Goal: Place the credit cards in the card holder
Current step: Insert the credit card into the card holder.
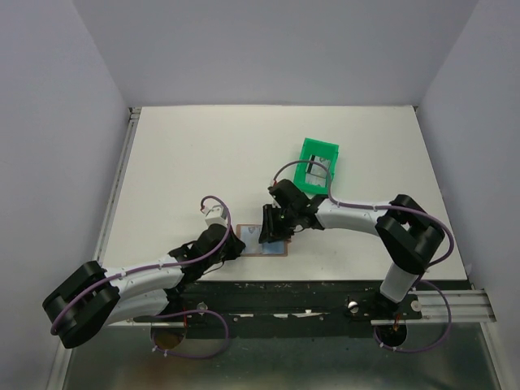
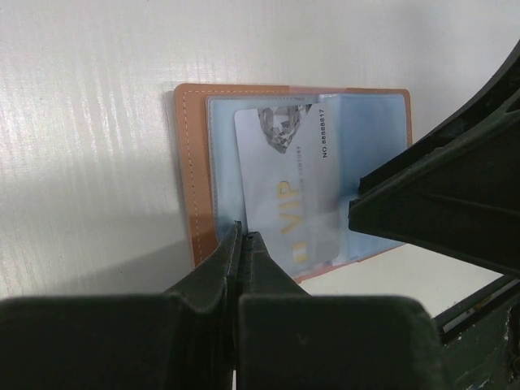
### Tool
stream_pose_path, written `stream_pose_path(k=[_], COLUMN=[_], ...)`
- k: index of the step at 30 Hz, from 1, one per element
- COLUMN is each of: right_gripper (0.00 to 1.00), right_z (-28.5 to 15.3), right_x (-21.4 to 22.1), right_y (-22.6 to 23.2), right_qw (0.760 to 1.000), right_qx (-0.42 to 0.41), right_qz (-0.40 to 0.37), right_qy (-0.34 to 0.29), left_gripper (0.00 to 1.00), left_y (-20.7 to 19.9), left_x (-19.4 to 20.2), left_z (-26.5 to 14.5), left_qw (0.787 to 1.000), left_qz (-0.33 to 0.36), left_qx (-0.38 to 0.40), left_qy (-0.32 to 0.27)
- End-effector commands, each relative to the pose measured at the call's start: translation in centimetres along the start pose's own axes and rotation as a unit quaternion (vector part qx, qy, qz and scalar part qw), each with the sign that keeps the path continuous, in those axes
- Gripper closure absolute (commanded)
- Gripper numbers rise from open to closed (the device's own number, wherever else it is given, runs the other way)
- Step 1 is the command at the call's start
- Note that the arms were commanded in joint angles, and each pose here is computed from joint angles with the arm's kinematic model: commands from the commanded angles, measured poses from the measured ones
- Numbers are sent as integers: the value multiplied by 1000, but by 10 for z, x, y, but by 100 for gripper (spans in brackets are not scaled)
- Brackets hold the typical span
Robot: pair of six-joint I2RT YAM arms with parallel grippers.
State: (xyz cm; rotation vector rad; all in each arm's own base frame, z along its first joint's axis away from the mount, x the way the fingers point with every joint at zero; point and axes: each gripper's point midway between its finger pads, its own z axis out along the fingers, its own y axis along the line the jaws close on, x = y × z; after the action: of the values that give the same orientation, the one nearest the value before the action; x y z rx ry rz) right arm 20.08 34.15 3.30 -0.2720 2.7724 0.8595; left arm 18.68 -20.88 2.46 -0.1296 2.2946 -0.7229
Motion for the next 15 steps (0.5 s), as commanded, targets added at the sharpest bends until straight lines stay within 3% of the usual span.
stream_pose_path(k=[1, 10, 15], right_gripper=[56, 63, 64], right_z=[-13, -6, -8], right_x=[-5, -2, -2], right_y=[-9, -6, -5], right_qw=[999, 999, 999], right_qx=[39, 29, 21], right_qz=[-20, -23, -26], right_qy=[-10, -2, -4], left_gripper=[100, 100, 89], left_y=[39, 33, 26], left_x=[37, 33, 10], left_z=[-8, -14, -29], left_qw=[996, 998, 999], left_qz=[16, -10, -12], left_qx=[-56, -41, -32], left_qy=[62, 51, 8])
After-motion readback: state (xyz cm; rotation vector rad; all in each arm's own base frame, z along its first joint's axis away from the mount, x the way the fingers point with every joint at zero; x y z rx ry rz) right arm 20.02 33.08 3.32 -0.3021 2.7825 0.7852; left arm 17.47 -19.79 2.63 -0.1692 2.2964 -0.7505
